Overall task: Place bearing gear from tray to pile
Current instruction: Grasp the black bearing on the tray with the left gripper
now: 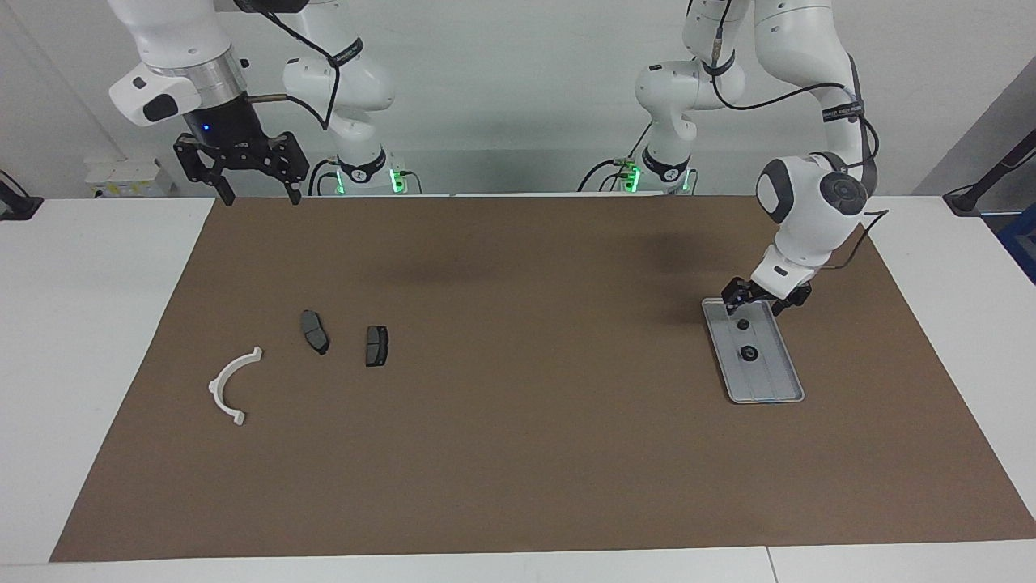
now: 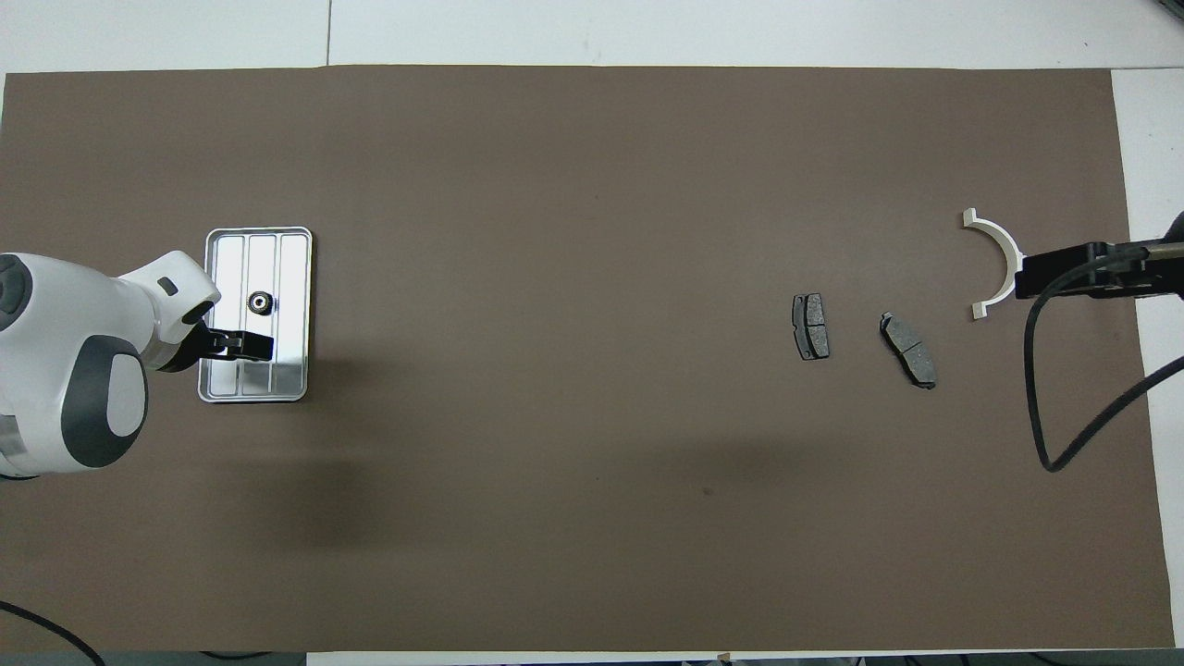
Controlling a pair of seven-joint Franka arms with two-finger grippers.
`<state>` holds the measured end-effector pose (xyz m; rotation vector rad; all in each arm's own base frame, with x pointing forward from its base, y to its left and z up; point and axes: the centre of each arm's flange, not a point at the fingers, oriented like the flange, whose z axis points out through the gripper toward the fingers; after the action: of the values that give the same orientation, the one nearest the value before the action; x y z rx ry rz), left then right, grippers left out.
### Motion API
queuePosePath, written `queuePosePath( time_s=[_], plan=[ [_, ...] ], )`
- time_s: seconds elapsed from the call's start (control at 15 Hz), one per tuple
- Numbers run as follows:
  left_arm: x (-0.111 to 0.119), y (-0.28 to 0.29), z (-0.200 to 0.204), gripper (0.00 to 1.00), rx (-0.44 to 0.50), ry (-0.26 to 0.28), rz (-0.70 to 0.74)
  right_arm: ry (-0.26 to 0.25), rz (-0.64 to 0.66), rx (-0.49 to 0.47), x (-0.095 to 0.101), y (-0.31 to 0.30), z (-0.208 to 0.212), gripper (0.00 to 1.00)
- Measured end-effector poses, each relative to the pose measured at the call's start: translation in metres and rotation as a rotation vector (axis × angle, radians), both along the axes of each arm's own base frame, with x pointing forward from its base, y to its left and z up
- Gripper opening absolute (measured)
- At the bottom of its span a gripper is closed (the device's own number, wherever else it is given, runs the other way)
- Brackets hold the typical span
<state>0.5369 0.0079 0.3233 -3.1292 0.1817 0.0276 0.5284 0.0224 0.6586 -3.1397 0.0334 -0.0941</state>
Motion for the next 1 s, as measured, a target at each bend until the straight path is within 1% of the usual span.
queuePosePath(
  time_s=[0.27, 0.53, 0.67, 0.74, 0.87, 1.0],
  plan=[
    [0.002, -0.002, -0.021, 1.0, 0.001, 0.018, -0.005, 0.0, -0.001, 0.0, 0.0, 0.0, 0.0, 1.0],
    [0.001, -0.003, -0.024, 0.99, 0.001, 0.025, -0.01, -0.002, -0.002, 0.0, 0.0, -0.001, 0.001, 1.0],
    [0.0, -0.004, -0.025, 1.0, 0.001, 0.027, -0.012, -0.005, -0.006, 0.0, 0.0, -0.003, 0.002, 1.0],
    [0.0, -0.004, -0.026, 0.94, 0.001, 0.028, -0.013, -0.006, -0.011, 0.001, 0.0, -0.006, 0.003, 1.0],
    [0.0, -0.005, -0.028, 0.7, 0.001, 0.032, -0.014, -0.008, -0.02, 0.002, 0.0, -0.011, 0.004, 1.0],
    [0.0, -0.005, -0.028, 0.68, 0.001, 0.029, -0.015, -0.008, -0.02, 0.002, 0.0, -0.011, 0.004, 1.0]
  ],
)
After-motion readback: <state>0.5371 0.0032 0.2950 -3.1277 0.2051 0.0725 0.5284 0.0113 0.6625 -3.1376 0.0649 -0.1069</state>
